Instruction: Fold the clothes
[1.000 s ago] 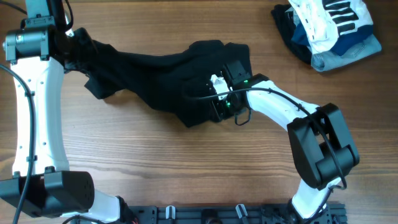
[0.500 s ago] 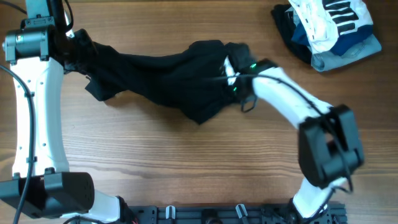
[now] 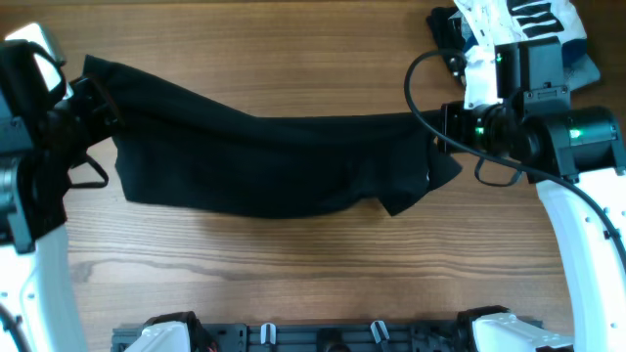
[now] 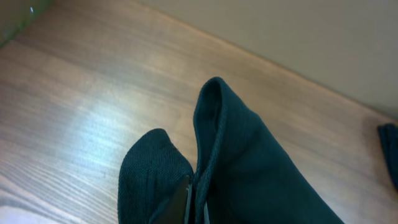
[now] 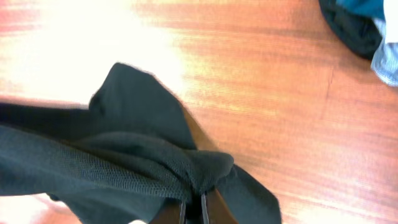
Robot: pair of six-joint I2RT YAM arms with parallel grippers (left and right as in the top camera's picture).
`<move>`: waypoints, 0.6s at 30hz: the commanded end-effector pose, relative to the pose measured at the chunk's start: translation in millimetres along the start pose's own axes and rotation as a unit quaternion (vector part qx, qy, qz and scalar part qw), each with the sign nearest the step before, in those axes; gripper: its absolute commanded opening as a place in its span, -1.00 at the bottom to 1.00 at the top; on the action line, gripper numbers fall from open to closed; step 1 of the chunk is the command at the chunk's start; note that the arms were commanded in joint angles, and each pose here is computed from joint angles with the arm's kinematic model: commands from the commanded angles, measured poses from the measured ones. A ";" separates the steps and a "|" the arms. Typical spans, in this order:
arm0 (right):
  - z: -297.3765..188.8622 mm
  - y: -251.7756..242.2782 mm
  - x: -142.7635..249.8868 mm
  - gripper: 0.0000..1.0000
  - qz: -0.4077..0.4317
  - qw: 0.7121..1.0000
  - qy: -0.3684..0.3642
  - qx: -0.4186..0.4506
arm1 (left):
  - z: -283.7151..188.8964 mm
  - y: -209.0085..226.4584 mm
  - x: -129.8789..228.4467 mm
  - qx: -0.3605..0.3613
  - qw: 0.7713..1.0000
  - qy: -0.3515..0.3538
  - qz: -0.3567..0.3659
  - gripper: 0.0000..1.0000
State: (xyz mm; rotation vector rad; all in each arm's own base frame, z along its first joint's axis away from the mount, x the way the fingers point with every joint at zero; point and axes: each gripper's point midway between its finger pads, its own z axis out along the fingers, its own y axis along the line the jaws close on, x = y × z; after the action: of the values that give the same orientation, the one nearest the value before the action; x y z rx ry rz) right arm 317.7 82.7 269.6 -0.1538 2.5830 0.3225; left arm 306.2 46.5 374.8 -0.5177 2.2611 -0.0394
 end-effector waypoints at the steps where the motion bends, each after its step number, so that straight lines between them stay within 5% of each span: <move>1: 18.3 -3.6 -8.2 -0.92 -0.020 1.000 0.008 0.000 | 29.2 3.0 3.7 -0.020 0.999 0.039 0.012 -0.92; 12: 196.9 -17.4 13.3 -0.92 -0.019 0.986 0.158 -0.056 | 188.0 0.4 70.6 -0.072 0.965 0.248 0.039 -0.92; 18: 249.2 -9.5 -7.7 -0.91 -0.053 0.987 0.106 -0.106 | 271.7 -16.9 109.3 -0.075 0.952 0.289 0.066 -0.92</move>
State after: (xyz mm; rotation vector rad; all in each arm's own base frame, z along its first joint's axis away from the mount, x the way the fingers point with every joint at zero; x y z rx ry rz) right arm 433.6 126.2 62.6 -0.3547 2.8161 0.4869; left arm 425.9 31.6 141.9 -0.5249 2.8639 0.0372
